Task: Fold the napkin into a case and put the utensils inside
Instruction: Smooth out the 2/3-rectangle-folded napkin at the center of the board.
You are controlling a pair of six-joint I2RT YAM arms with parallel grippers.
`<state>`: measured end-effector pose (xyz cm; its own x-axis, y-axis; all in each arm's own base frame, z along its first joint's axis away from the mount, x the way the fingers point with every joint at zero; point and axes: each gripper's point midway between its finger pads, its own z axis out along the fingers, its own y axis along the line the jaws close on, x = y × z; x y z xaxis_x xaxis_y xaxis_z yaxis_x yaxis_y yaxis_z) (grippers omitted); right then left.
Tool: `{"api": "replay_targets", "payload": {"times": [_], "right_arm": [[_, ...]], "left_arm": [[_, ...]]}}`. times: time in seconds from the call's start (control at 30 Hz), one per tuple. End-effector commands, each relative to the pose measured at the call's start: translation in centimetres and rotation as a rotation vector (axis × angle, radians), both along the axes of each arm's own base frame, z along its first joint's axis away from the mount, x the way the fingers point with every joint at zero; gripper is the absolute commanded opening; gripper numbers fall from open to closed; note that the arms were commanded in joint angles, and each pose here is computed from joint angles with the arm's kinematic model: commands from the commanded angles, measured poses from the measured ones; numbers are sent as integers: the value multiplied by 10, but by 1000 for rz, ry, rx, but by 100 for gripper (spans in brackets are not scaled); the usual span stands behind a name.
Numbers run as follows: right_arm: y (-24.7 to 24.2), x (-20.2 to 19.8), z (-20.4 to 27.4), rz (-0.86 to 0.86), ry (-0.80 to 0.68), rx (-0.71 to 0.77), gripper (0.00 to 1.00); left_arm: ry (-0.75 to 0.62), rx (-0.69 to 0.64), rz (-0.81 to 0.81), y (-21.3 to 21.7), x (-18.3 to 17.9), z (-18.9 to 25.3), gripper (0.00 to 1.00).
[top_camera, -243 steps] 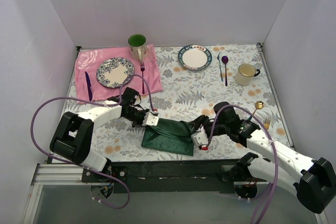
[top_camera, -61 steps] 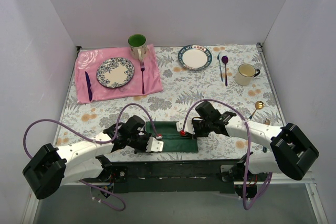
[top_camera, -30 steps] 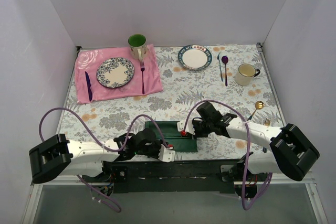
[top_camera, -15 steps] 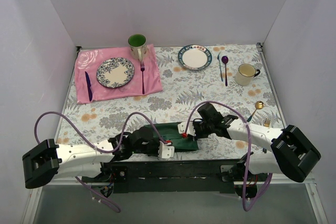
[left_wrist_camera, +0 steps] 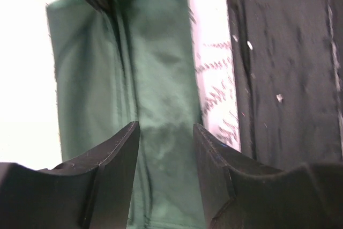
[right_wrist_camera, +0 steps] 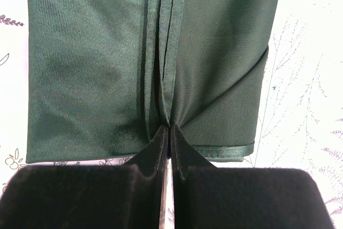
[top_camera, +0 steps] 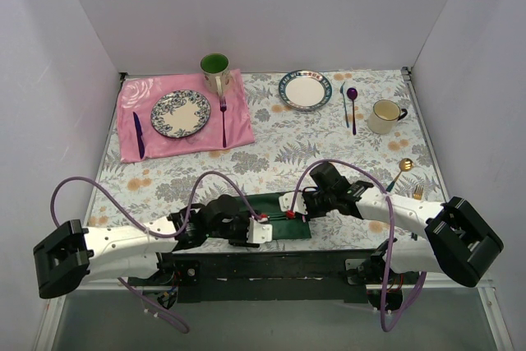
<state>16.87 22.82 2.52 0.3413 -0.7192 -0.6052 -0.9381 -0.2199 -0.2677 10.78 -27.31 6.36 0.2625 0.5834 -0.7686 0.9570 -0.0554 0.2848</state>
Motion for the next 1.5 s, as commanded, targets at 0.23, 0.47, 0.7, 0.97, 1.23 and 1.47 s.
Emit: {"api": "replay_targets", "payload": {"times": [0.23, 0.47, 0.7, 0.97, 1.23, 1.47], "right_arm": [[-11, -21, -16, -13, 124, -60, 1], [-12, -25, -18, -18, 155, -70, 1], [-13, -28, -18, -31, 183, -78, 1], [-15, -30, -19, -45, 198, -86, 1], [-14, -29, -19, -45, 201, -81, 1], [-13, -33, -17, -28, 197, -64, 1]], "left_arm": [[-282, -163, -4, -40, 1, 25, 44], [-345, -173, -74, -69, -19, 17, 45], [-425, -162, -123, -86, -26, 4, 44], [-475, -156, -94, -97, -17, 2, 39], [-460, -135, -83, -101, -16, -6, 32], [-394, -115, -2, -90, -6, -8, 19]]}}
